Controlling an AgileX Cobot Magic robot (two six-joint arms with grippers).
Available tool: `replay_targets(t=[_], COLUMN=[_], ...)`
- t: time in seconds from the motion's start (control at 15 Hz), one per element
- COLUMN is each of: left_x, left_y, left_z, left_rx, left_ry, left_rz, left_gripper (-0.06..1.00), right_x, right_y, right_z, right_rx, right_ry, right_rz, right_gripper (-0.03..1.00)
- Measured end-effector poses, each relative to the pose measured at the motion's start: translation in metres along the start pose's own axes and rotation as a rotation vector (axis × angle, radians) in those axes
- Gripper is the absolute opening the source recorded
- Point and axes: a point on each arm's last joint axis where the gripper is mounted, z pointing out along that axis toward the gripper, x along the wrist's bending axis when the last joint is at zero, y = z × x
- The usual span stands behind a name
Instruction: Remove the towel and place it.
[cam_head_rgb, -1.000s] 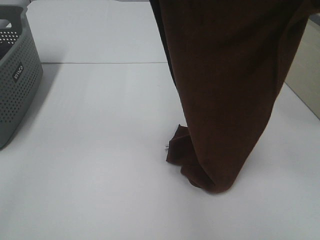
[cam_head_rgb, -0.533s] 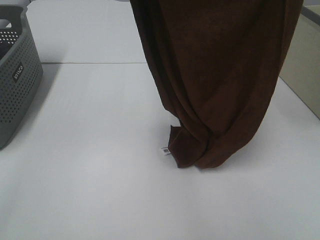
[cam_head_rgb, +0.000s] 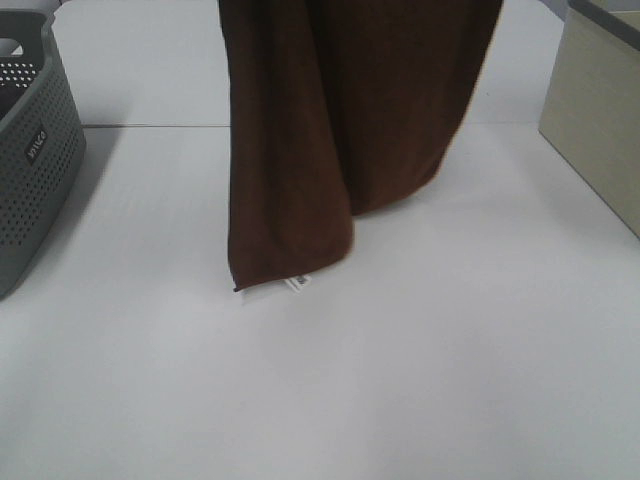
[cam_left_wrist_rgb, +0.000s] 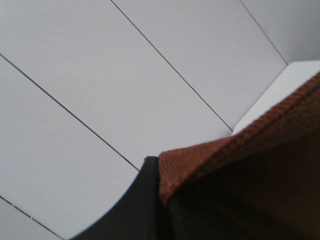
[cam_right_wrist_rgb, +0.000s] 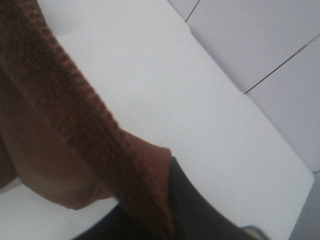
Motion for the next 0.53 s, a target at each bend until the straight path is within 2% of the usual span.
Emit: replay_targets(t=[0.13,0.27,0.53], left_x=[0.012,0.018,0.021], left_y=[-0.011,-0.026,-0.061], left_z=[0.014,0.03,0.063], left_rx=[-0.078,-0.121,-0.257], left_ry=[0.041,0.065,0.085], left_rz=[-0.009,0.001,0.001], left_gripper=[0.0,0.0,0.0], right_x=[-0.008,-0.021,-0.041], right_y=[0.003,0.009,0.009], right_z=[0.008,0.015,0.046], right_rx=[-0.049,-0.138,-0.25], right_ry=[-0.066,-0.192,-0.324], right_rz=[-0.089,-0.174,-0.221], right_gripper=[0.01,0.01,0.01])
